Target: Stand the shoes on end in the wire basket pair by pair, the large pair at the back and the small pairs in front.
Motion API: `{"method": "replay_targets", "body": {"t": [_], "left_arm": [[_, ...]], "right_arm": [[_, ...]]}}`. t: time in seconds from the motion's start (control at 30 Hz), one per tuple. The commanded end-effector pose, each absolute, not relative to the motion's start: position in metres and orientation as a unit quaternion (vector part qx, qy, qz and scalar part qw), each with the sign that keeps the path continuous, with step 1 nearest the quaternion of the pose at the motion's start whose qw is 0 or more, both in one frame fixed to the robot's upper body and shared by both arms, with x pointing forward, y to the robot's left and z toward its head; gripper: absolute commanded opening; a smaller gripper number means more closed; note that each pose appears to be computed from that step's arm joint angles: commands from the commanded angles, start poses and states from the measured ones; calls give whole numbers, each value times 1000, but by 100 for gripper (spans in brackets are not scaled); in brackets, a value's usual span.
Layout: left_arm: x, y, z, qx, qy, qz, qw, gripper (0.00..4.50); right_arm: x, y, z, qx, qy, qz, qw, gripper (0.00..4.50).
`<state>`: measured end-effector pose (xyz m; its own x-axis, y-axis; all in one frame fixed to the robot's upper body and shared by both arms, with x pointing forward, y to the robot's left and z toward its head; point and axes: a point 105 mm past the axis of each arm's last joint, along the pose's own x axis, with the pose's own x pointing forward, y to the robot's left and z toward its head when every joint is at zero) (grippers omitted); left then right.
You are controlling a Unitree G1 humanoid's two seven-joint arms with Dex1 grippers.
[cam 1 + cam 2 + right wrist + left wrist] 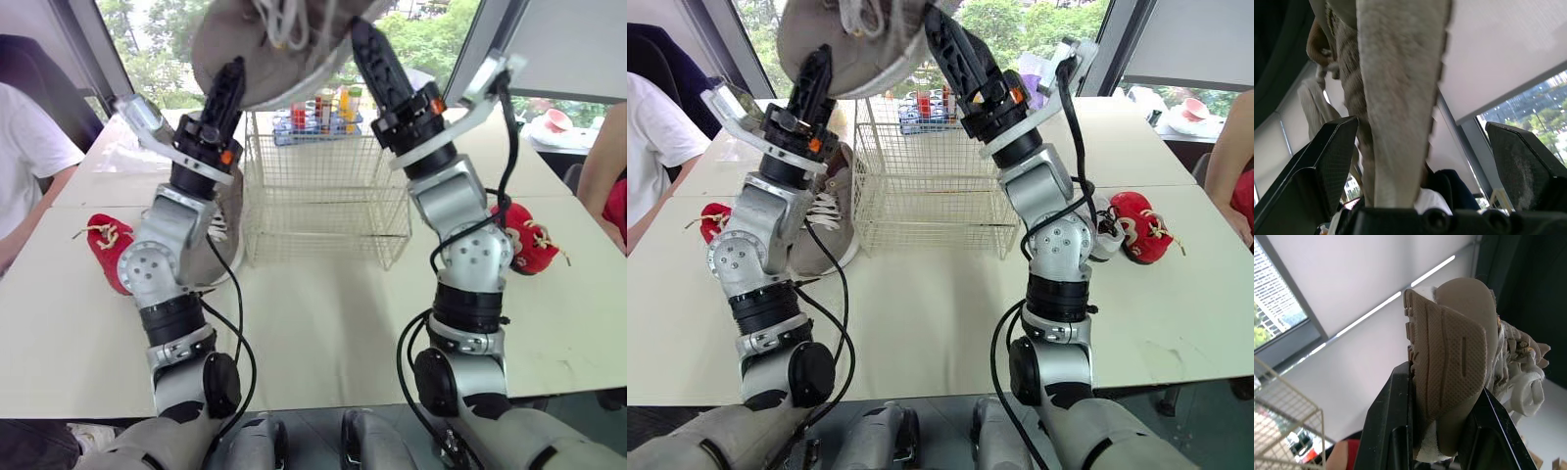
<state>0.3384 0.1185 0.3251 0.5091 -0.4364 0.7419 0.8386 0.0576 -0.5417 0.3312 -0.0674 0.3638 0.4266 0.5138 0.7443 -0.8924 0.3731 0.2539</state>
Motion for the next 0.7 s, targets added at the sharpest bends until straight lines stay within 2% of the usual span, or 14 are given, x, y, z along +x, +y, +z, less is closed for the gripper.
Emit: {"method": "replay_targets", "body": {"t": [0.03,0.1,0.13,0.2,0.33,0.37,0.43,0.5,0.53,0.7], "left_arm": [[325,111,333,-492,-211,-477,697,64],[327,110,329,-493,-207,-471,702,64],[327,110,327,-492,-206,-469,704,64],[328,109,326,-490,-204,-468,707,64],[328,106,324,-485,-199,-465,713,64],[329,105,323,-479,-195,-464,719,64],[329,103,320,-468,-187,-459,731,64],[332,103,313,-450,-170,-448,753,151],[330,104,311,-442,-165,-447,760,175],[318,111,309,-366,-154,-438,806,425]], "right_arm": [[320,-66,382,337,-318,472,750,447],[316,-65,385,338,-320,480,744,447],[316,-65,385,338,-320,482,742,424],[315,-64,385,341,-318,484,741,361],[314,-65,384,341,-315,485,741,178],[314,-64,384,339,-315,486,741,158],[313,-64,384,334,-314,487,743,153],[311,-65,387,327,-321,488,743,153],[310,-67,389,322,-326,486,744,153],[302,-83,407,283,-382,472,742,153]]}}
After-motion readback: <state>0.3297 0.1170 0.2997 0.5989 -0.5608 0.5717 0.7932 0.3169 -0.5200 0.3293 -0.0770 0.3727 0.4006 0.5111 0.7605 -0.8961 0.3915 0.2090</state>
